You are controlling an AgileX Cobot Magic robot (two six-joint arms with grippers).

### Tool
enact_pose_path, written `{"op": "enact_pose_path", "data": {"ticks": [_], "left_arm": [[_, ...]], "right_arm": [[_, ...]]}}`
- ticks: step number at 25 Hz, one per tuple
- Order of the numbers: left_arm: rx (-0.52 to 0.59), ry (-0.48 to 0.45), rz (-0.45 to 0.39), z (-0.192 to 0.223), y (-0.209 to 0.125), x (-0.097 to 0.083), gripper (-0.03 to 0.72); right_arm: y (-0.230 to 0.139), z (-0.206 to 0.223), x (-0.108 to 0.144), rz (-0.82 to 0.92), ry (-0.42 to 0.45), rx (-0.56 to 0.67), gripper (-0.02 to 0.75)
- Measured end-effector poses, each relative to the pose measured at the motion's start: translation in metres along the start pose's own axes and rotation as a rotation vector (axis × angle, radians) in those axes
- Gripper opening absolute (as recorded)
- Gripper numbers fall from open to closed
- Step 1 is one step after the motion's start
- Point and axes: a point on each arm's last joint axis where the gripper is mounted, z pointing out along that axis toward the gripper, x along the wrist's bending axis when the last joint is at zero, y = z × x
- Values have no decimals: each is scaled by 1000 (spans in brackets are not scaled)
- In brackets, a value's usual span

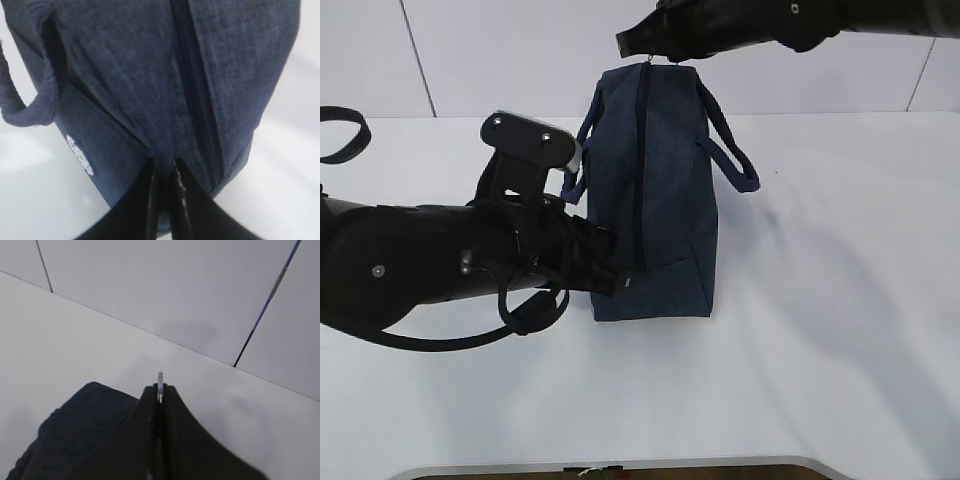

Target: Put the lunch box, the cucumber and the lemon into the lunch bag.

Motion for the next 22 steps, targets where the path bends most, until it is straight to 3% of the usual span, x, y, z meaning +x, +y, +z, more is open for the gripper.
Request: {"op": "enact_pose_path", "data": {"ticks": [14, 17, 20, 22], "left_arm": [[13, -2, -2, 0, -1, 0, 18], [18, 6, -35, 0, -2, 1, 31], [32, 23, -109, 0, -3, 2, 100], [76, 22, -160, -2, -6, 1, 192]], "right_arm": [[5, -20, 4, 2, -17, 98, 5], [4, -20, 4, 2, -19, 107, 5], [4, -20, 4, 2, -21, 113, 5], [4, -20, 4, 2, -21, 116, 5]]}}
